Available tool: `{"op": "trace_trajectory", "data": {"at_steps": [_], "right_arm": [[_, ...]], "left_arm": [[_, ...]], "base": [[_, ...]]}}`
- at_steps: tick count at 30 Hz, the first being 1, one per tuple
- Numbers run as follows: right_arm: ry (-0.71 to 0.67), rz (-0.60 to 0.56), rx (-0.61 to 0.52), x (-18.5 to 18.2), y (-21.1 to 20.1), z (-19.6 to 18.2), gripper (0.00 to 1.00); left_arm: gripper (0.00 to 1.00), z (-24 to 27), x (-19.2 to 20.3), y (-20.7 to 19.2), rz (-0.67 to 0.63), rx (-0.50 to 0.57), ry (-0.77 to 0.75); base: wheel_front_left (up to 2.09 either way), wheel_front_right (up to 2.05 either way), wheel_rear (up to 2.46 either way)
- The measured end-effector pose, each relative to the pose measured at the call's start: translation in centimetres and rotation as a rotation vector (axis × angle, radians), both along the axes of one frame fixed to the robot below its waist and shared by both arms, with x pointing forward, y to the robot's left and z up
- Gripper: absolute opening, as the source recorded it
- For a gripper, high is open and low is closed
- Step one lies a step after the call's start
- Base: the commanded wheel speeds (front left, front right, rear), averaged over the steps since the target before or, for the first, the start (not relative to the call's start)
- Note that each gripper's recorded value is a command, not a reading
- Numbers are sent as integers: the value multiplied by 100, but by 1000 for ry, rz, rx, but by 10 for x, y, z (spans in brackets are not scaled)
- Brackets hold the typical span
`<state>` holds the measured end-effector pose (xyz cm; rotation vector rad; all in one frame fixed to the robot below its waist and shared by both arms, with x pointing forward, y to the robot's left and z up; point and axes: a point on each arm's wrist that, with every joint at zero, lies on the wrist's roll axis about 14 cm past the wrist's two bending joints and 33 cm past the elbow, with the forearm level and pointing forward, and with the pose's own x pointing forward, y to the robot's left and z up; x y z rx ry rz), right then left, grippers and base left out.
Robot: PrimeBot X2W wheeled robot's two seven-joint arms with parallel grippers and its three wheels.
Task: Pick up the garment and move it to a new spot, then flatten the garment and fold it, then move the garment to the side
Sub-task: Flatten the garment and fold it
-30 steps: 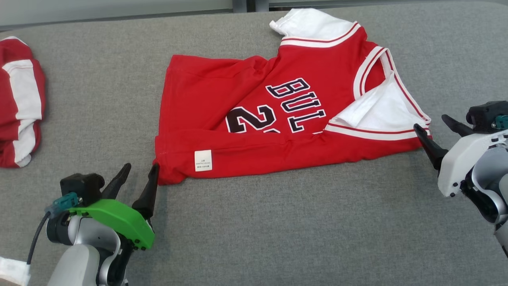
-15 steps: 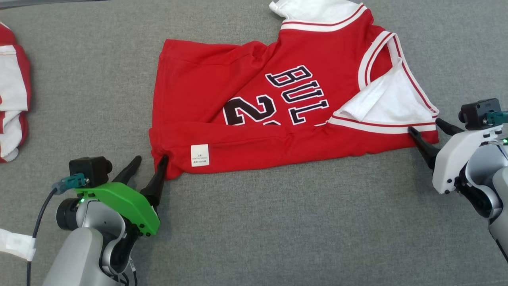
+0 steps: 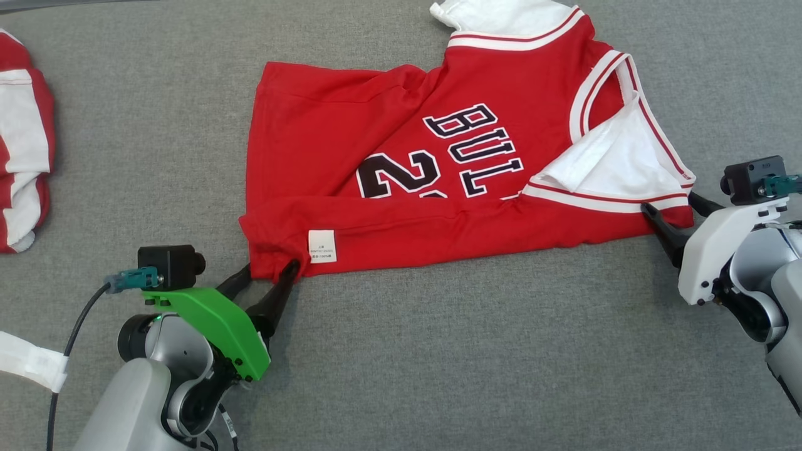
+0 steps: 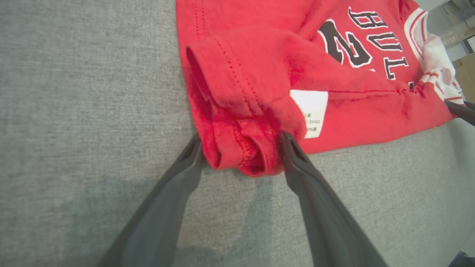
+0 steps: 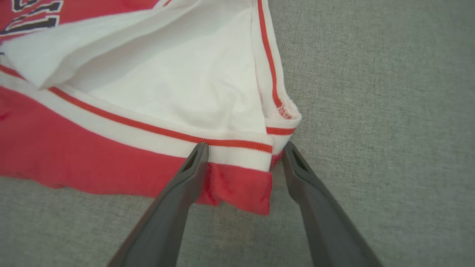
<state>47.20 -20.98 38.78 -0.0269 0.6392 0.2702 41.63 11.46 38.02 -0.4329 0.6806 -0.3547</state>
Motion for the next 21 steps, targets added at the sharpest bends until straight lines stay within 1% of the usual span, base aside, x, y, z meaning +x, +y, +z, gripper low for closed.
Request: {"op": "trace_trajectory", "data": {"at_steps": [1,2,3,4,5,6,7,8,9,10,15,21], "right_arm": [[5,2,3,-1,1,-1,100],[10,5,4,-1,2,-2,100],[15,8,5,-2,3,-3,100],[20,10,6,-2,4,-4,100],[23,15,7,-1,6,-4,100],[28,20,11,-1,8,-4,100],[33,26,18,-1,11,-5,100],[34,30,24,-1,13,-4,71],[35,33,33,0,15,-4,29],[40,37,43,-1,17,-4,0],[45,35,65,0,15,1,0],[31,15,79,-2,0,18,0]], "left_arm": [[100,0,-2,0,-9,3,6],[79,0,-2,-1,-12,2,9],[67,-1,-3,-1,-12,-1,15],[49,-2,-3,0,-12,0,19],[42,-4,-3,0,-11,3,23],[33,-5,-2,0,-11,5,28],[14,-6,-1,0,-11,4,30],[0,-7,1,0,-11,0,32],[0,-7,1,-2,-12,-7,33],[0,-7,2,-4,-11,-18,37],[0,-4,6,-3,-3,-38,40],[0,8,0,14,-6,-5,12]], "base": [[0,0,0],[0,0,0],[0,0,0],[0,0,0],[0,0,0],[0,0,0],[0,0,0],[0,0,0],[0,0,0],[0,0,0],[0,0,0],[0,0,0]]}}
